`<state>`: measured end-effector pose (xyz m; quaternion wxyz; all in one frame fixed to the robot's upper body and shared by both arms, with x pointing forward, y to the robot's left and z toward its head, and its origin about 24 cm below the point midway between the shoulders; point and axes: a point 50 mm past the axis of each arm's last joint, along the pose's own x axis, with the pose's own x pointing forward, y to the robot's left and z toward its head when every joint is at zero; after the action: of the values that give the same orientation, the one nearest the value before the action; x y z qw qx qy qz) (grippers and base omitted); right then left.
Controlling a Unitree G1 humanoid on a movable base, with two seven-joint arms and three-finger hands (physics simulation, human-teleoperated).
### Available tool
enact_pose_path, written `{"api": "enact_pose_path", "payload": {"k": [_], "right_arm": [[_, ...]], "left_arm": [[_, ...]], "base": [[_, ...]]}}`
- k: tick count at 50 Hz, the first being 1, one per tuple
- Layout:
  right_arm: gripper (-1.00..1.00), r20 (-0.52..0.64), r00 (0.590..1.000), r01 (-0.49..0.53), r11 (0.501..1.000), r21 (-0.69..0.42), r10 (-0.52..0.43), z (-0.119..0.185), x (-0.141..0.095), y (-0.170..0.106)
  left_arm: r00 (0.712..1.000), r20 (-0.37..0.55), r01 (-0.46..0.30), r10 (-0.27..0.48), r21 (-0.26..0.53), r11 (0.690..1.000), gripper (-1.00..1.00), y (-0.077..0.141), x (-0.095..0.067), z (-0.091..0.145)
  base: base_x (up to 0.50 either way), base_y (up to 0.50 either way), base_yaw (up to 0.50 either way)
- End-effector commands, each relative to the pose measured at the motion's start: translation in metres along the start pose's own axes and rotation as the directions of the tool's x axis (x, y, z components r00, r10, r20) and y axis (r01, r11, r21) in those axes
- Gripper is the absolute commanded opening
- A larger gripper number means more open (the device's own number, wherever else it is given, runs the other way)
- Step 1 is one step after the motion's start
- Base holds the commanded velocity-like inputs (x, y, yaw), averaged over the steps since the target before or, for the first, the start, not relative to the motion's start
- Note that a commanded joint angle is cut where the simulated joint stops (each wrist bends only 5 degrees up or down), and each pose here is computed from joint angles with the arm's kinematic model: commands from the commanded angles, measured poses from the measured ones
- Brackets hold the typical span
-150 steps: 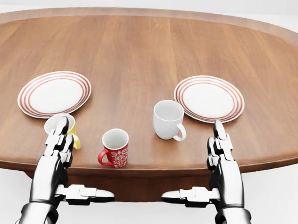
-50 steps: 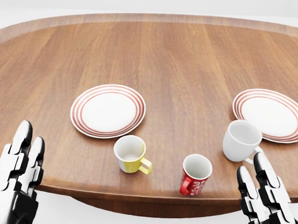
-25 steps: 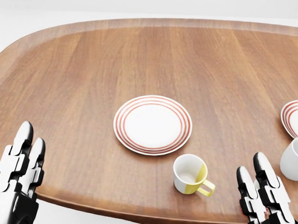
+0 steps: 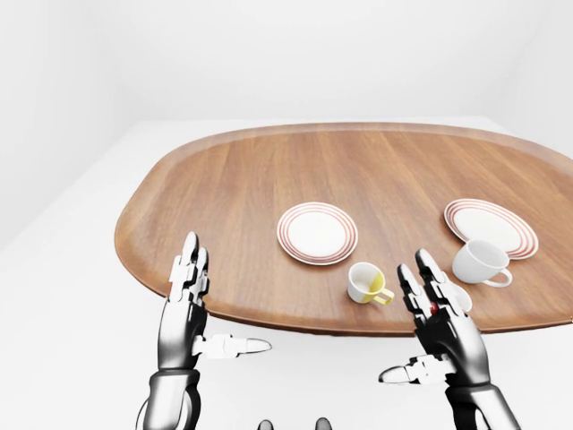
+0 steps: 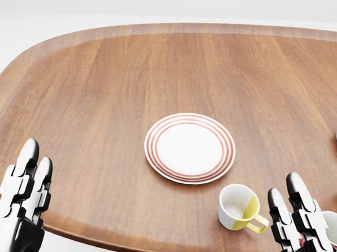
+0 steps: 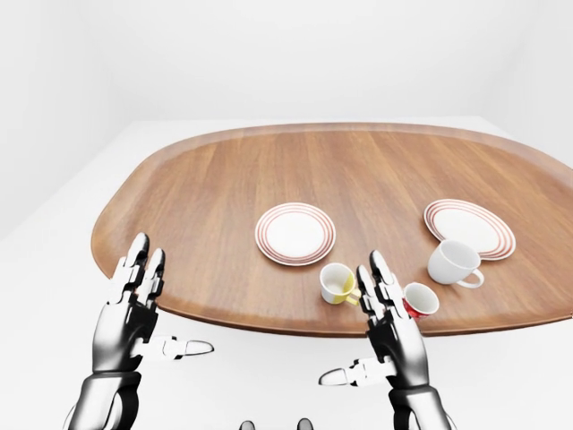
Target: Put the red mug on the left plate.
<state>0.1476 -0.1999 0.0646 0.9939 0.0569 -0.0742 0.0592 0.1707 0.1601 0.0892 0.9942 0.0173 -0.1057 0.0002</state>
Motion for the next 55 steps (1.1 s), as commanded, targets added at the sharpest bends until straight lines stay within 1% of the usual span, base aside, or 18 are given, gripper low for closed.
{"api": "enact_pose_path", "payload": {"k": [1,43,47,55], "right_arm": [[1.0,-0.01,1.0,-0.007,1.0,-0.013,0.007,-0.0017,0.0028,0.0019],[1.0,-0.005,1.0,-0.021,1.0,-0.003,0.021,-0.0011,0.0028,0.0025],[1.0,0.011,0.999,-0.041,0.999,0.015,0.041,0.0011,0.0018,0.0038],[1.0,0.023,0.998,-0.052,0.998,0.021,0.052,0.0032,0.0005,0.0038]], "left_arm": [[1.0,0.005,0.003,-0.003,-0.003,1.0,1.0,-0.0005,0.0007,0.0007],[1.0,0.0,0.005,-0.005,-0.004,1.0,1.0,-0.001,-0.0015,0.0008],[1.0,0.0,0.005,-0.005,-0.004,1.0,1.0,-0.0009,-0.0011,0.0008],[1.0,0.0,0.006,-0.006,-0.005,1.0,1.0,-0.0011,-0.0008,0.0004]], "base": [[0.5,0.23,0.0],[0.5,0.19,0.0],[0.52,0.12,0.0],[0.5,-0.07,0.0]]}}
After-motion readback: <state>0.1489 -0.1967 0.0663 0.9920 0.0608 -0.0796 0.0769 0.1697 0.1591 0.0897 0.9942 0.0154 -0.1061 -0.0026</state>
